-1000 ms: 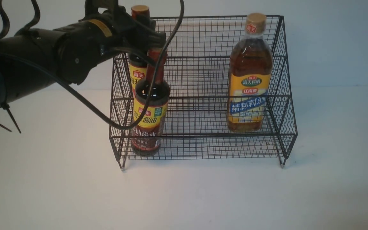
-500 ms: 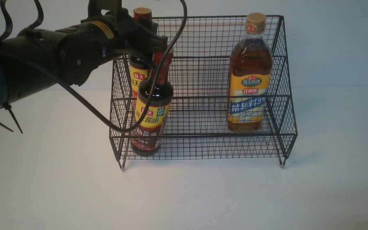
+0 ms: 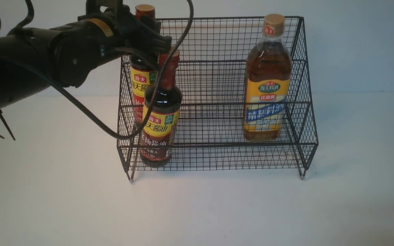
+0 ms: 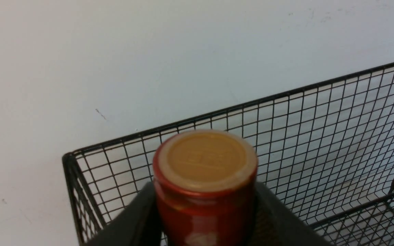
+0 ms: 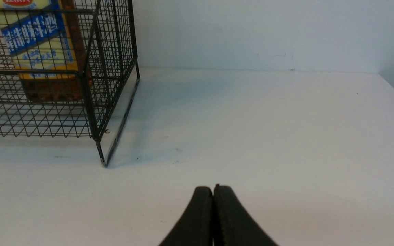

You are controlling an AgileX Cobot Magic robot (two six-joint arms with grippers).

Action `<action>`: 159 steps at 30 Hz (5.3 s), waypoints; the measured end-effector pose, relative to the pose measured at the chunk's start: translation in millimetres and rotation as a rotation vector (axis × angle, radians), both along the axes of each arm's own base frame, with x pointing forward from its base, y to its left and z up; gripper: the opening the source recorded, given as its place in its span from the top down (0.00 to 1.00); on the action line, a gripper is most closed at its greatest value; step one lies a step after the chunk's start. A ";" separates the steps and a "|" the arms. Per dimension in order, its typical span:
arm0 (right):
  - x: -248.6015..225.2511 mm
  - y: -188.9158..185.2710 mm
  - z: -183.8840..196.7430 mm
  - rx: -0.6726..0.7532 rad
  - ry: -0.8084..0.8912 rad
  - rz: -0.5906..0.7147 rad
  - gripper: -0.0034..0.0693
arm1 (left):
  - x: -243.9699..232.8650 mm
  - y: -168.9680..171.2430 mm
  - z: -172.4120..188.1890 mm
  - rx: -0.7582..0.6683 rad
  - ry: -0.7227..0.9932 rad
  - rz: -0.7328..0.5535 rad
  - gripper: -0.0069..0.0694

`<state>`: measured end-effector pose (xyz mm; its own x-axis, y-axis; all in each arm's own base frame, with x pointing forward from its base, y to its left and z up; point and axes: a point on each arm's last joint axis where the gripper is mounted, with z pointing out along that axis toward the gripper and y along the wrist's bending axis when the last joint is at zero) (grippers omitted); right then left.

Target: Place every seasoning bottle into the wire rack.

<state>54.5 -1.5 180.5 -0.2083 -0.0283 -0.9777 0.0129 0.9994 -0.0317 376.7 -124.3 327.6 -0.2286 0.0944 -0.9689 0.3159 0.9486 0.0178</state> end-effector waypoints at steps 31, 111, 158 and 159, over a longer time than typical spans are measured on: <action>0.0 0.0 0.0 0.000 0.000 0.000 0.97 | -4.5 28.6 9.4 -0.076 0.067 0.087 0.53; 0.0 0.0 0.0 0.000 0.000 0.000 0.97 | -71.5 140.3 76.9 -0.192 0.000 0.388 0.91; 0.0 0.0 0.0 0.000 0.000 0.000 0.97 | -45.5 59.6 -17.4 -0.229 0.055 0.204 0.90; 0.0 0.0 0.0 0.000 0.000 0.000 0.97 | -45.5 59.6 -17.4 -0.233 0.056 0.205 0.90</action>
<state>54.5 -1.5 180.5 -0.2083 -0.0283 -0.9777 0.0129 0.9994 -0.0317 331.3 -64.7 310.2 -0.2737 -0.1820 -0.9445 0.1118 0.9693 -0.2191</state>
